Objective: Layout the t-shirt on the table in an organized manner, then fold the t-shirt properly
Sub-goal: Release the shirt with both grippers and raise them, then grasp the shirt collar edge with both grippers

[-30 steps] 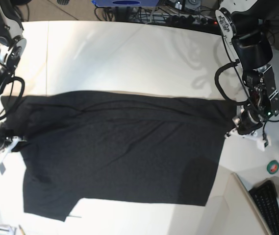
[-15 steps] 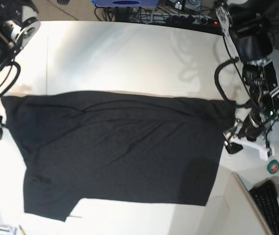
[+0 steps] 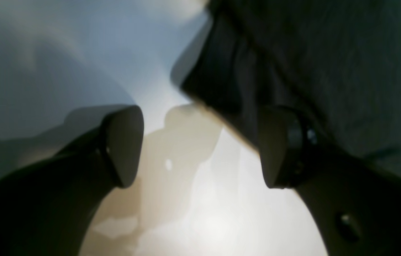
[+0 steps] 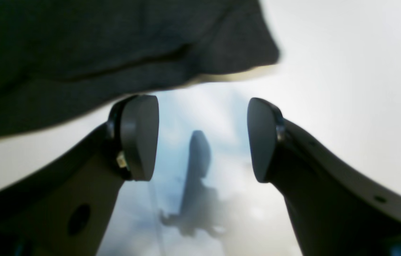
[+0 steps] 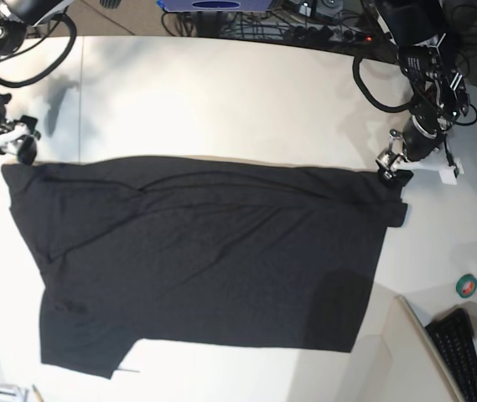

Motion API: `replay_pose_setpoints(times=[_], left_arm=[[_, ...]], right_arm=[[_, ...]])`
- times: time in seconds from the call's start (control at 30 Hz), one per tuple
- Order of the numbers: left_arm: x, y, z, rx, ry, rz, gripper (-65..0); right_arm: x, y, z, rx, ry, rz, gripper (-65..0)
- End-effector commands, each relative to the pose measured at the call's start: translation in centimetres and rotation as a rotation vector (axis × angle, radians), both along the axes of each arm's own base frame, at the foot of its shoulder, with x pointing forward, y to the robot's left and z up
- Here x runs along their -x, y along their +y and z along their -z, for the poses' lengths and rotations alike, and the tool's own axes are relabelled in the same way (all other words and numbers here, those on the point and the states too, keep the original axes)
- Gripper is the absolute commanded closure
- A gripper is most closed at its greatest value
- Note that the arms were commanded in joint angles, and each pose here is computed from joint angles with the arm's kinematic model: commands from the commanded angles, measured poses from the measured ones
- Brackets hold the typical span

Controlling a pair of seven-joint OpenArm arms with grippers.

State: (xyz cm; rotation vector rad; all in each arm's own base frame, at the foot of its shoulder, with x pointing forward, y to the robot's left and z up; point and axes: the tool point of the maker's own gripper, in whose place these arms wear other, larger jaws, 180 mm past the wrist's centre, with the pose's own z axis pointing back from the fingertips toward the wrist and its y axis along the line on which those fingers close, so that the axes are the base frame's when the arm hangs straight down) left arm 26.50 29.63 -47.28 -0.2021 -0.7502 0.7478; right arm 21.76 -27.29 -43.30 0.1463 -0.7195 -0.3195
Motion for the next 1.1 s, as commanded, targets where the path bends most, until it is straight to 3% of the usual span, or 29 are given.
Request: replay_pose_setpoints(times=[0.0, 0.23, 0.4, 0.47, 0.6, 0.7, 0.83, 0.93, 1.0, 1.07], left_arm=[[-0.6, 0.6, -0.3, -0.009, -0.018, -0.012, -47.9], [-2.0, 0.1, 1.1, 0.034, -0.022, -0.047, -47.7], [-2.6, -0.4, 1.6, 0.059, -0.014, -0.051, -47.4], [-2.6, -0.4, 1.6, 0.059, -0.014, -0.051, -42.6], [-2.5, -0.1, 1.6, 0.055, -0.012, -0.052, -24.7], [-2.5, 0.0, 1.6, 0.053, -0.01, -0.052, -15.0], [-2.5, -0.1, 1.6, 0.054, -0.01, -0.052, -9.7], [-2.3, -0.1, 1.7, 0.054, -0.007, -0.052, -7.4], [-2.3, -0.1, 1.8, 0.054, -0.005, -0.052, -2.1], [-2.3, 0.0, 1.6, 0.05, -0.008, -0.051, 0.0]], right_arm=[[-0.4, -0.7, -0.1, -0.011, -0.02, 0.014, -37.2], [-1.7, -1.5, 2.9, -0.188, -0.03, 0.168, -37.2], [-3.7, -3.0, 3.4, -0.263, -0.116, 0.272, -37.1], [-3.8, -3.3, 3.8, -0.277, -0.134, 0.295, -37.4], [-4.8, -3.3, 4.5, -0.321, -0.142, 0.308, -37.2], [-5.7, -3.5, 5.0, -0.355, -0.159, 0.335, -36.9], [-5.9, -4.2, 5.9, -0.372, -0.167, 0.421, -36.9], [-6.1, -4.2, 5.9, -0.374, -0.172, 0.421, -36.3], [-6.1, -4.3, 5.8, -0.372, -0.173, 0.424, -28.4], [-6.1, -4.3, 5.8, -0.371, -0.174, 0.424, -10.5]])
